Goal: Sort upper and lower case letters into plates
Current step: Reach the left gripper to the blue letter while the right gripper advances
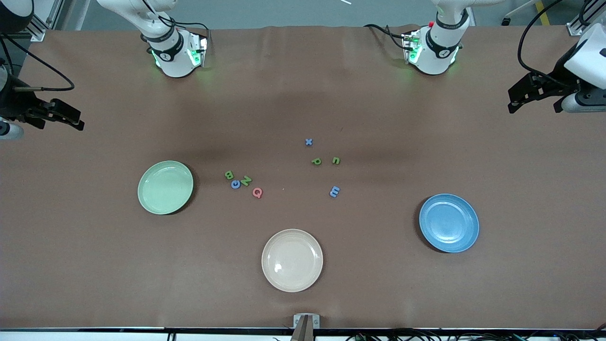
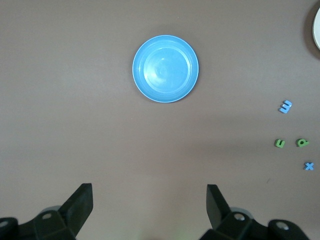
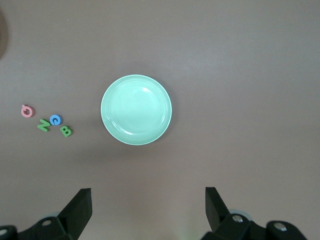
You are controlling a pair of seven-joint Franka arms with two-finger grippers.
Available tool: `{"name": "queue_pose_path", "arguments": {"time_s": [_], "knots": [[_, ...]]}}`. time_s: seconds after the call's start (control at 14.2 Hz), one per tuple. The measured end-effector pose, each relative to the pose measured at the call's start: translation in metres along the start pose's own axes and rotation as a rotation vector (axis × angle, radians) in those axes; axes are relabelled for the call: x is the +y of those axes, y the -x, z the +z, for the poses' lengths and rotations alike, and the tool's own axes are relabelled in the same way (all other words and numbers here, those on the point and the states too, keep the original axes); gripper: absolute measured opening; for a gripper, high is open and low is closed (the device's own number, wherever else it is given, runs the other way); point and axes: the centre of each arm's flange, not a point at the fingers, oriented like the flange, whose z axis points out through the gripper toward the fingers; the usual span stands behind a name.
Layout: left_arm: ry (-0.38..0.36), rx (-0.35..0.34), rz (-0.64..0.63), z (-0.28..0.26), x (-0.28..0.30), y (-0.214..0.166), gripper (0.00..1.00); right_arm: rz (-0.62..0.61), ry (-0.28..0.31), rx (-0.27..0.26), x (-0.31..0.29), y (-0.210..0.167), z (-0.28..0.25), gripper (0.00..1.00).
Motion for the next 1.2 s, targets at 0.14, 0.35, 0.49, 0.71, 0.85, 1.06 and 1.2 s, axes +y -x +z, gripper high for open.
{"name": "queue_pose_path", "arguments": {"time_s": [0.14,0.35,0.49,0.71,0.85,1.06,1.2], "knots": [[0.0,-0.001,0.0,0.0,0.0,0.0,1.0,0.0,0.0,0.0,0.0,0.0,0.0,1.0],[0.0,-0.006,0.003,0.003,0.001,-0.001,1.0,0.0,0.0,-0.001,0.0,0.0,0.0,1.0],[0.001,-0.02,0.016,0.01,0.008,-0.006,1.0,0.0,0.0,-0.001,0.0,0.0,0.0,1.0],[0.003,-0.071,0.024,0.038,0.046,-0.016,1.0,0.001,0.0,-0.004,0.0,0.0,0.001,1.0],[0.006,-0.097,-0.048,0.065,0.1,-0.023,1.0,0.003,0.001,-0.011,0.002,0.001,0.002,1.0],[0.052,-0.085,-0.095,0.118,0.179,-0.032,1.0,0.017,0.0,-0.01,0.008,0.0,0.002,1.0],[0.079,-0.108,-0.089,0.161,0.203,-0.039,1.0,0.033,-0.001,-0.028,0.017,-0.006,0.011,1.0]]}}
